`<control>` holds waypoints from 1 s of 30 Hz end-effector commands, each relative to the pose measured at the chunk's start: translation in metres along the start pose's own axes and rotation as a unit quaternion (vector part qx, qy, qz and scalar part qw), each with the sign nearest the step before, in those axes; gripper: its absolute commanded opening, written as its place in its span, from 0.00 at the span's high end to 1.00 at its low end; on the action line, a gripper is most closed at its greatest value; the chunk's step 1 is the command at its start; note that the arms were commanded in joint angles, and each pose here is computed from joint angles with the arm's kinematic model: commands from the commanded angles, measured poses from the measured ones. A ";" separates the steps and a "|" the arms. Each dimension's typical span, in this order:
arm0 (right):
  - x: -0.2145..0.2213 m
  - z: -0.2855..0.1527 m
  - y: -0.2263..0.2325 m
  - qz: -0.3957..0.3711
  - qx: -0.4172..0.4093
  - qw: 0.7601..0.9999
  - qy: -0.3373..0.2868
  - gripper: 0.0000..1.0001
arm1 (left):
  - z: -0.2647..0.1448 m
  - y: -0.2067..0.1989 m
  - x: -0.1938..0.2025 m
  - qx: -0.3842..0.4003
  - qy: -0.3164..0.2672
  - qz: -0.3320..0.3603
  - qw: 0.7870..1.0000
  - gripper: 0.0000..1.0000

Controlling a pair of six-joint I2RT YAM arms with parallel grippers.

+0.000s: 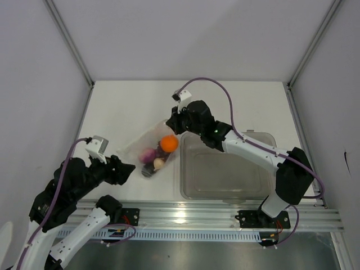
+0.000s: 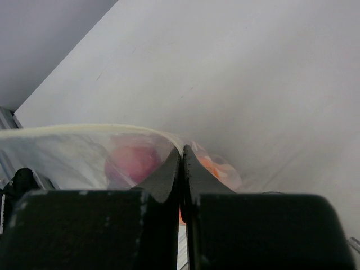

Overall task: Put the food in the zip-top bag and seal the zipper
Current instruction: Zip the zipper food storage bag at the center of the board, then place the zipper food storage bag at the center of the board.

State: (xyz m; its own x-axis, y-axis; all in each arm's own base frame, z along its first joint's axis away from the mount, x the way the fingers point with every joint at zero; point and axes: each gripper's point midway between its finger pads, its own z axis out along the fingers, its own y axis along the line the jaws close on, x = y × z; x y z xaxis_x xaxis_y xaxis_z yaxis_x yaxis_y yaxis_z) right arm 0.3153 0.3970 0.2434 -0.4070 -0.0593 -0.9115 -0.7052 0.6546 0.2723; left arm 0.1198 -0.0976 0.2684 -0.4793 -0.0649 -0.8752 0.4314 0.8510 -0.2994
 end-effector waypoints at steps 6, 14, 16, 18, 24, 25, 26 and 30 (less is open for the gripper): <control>-0.052 0.015 0.002 0.001 0.010 0.998 -0.065 1.00 | -0.018 0.021 -0.041 -0.068 -0.103 -0.025 0.992 0.01; -0.040 0.075 -0.020 0.005 0.035 0.999 -0.017 1.00 | -0.027 -0.002 -0.047 0.003 -0.137 -0.015 0.990 0.01; -0.047 0.086 -0.024 0.004 0.038 0.999 -0.022 1.00 | -0.026 -0.005 -0.044 0.014 -0.136 -0.016 0.990 0.00; -0.042 0.103 -0.033 0.006 0.042 0.999 -0.016 1.00 | -0.022 -0.005 -0.039 0.013 -0.125 -0.018 0.992 0.01; -0.033 0.146 -0.064 0.034 0.064 0.997 -0.005 1.00 | -0.009 -0.009 -0.031 0.025 -0.104 -0.020 0.994 0.01; -0.033 0.151 -0.068 0.038 0.069 0.997 -0.007 0.97 | -0.007 -0.010 -0.031 0.028 -0.102 -0.022 0.994 0.01; -0.032 0.155 -0.077 0.046 0.083 0.995 -0.007 0.95 | -0.005 -0.013 -0.029 0.036 -0.098 -0.023 0.994 0.00; -0.023 0.173 -0.107 0.064 0.126 0.990 -0.010 0.71 | 0.001 -0.019 -0.031 0.050 -0.091 -0.025 0.994 0.01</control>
State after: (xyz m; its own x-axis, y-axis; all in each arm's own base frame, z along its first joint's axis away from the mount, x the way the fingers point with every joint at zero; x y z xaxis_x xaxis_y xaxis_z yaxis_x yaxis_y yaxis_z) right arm 0.4780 0.4667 0.1747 -0.4800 -0.0093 -0.8772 -0.5468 0.7851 0.2909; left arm 0.1235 -0.0995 0.2915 -0.3564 -0.1843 -0.9160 0.4560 0.8214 -0.3427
